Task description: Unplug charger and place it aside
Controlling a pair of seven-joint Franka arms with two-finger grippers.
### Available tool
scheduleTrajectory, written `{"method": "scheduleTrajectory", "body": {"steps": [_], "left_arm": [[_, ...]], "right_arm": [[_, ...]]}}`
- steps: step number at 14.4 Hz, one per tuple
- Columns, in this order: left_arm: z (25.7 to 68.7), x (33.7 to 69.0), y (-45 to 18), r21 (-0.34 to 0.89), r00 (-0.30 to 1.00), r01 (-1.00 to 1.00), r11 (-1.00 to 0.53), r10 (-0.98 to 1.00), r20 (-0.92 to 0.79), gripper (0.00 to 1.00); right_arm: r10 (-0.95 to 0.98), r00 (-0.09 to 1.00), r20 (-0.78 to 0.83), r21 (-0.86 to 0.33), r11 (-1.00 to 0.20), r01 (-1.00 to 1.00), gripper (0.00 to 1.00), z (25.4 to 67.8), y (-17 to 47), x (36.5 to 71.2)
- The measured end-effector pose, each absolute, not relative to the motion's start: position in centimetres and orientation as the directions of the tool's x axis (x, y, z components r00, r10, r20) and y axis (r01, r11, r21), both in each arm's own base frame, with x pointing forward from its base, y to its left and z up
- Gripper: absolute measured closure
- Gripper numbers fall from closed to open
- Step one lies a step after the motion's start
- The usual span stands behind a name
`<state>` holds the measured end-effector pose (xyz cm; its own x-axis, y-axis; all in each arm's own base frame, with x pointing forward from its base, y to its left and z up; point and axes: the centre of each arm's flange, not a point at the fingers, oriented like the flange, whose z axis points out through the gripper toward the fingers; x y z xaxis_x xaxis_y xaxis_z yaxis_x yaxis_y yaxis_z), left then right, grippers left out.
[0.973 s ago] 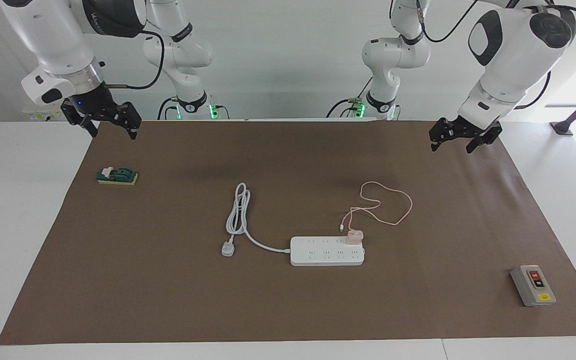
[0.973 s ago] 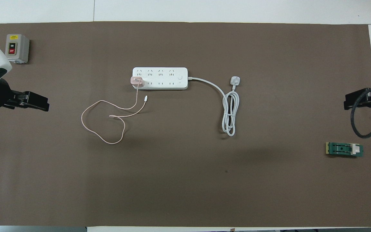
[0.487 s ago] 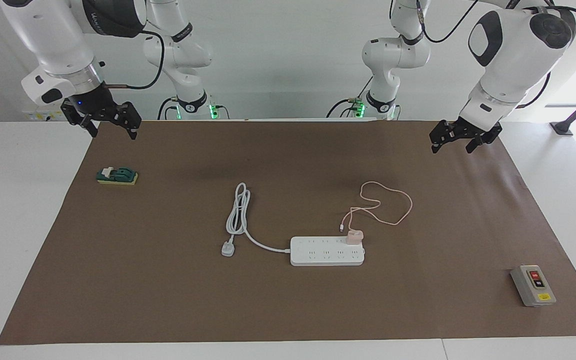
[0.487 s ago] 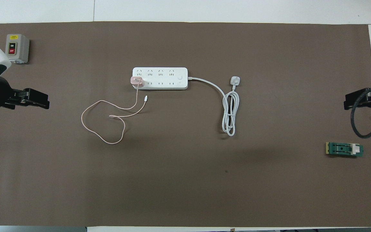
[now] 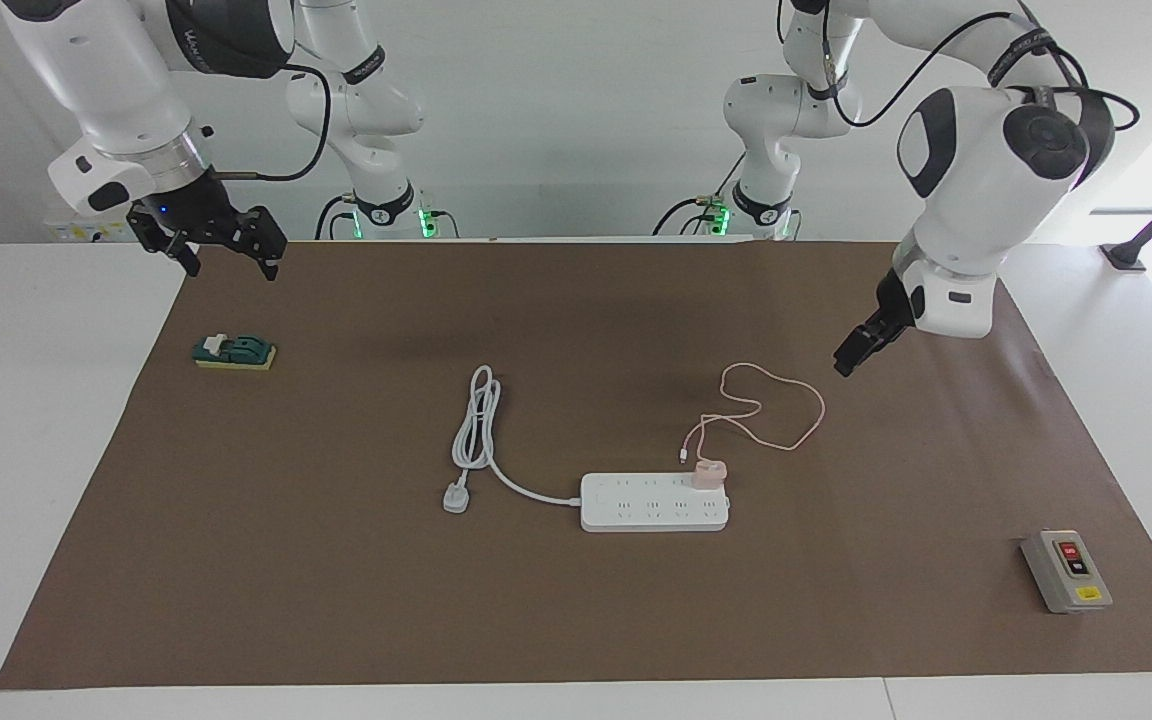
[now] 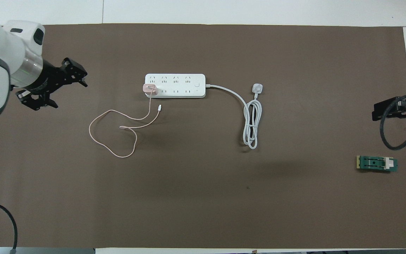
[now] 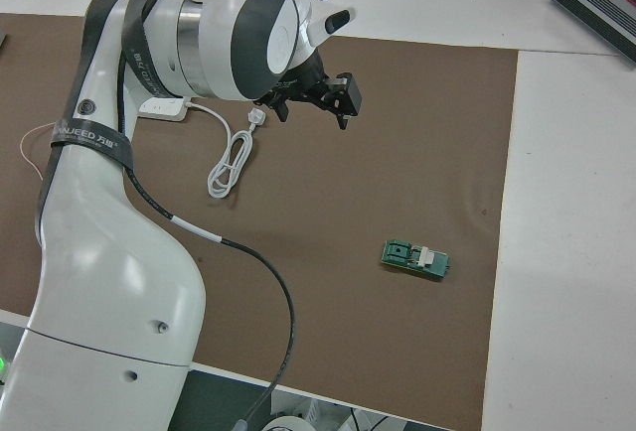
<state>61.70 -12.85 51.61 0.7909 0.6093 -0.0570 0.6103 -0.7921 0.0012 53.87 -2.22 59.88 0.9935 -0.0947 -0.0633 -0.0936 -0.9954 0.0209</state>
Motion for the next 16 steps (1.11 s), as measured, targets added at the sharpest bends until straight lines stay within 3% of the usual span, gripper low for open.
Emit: {"method": "scheduleTrajectory", "body": {"steps": [5, 8, 11, 16], "left_arm": [[45.6, 64.7, -18.7, 0.062, 0.483, 0.875, -0.48, 0.875, -0.041, 0.0], [42.2, 65.3, -21.0, 0.04, 0.251, 0.968, -0.249, 0.967, -0.056, 0.0], [40.1, 65.3, -23.0, 0.028, 0.15, 0.988, -0.149, 0.987, -0.059, 0.0], [36.4, 64.5, -26.1, -0.029, 0.059, 0.998, -0.06, 0.997, -0.047, 0.0]], "right_arm": [[-0.283, 0.95, -0.132, -0.052, -0.955, -0.292, 0.0, 54.5, 1.7, 56.3], [-0.462, 0.861, -0.211, -0.1, -0.866, -0.49, 0.0, 49.1, 7.5, 58.9], [-0.618, 0.729, -0.293, -0.151, -0.723, -0.674, 0.0, 46.0, 13.2, 60.3], [-0.766, 0.471, -0.438, -0.076, -0.49, -0.868, 0.0, 41.2, 20.3, 62.3]]}}
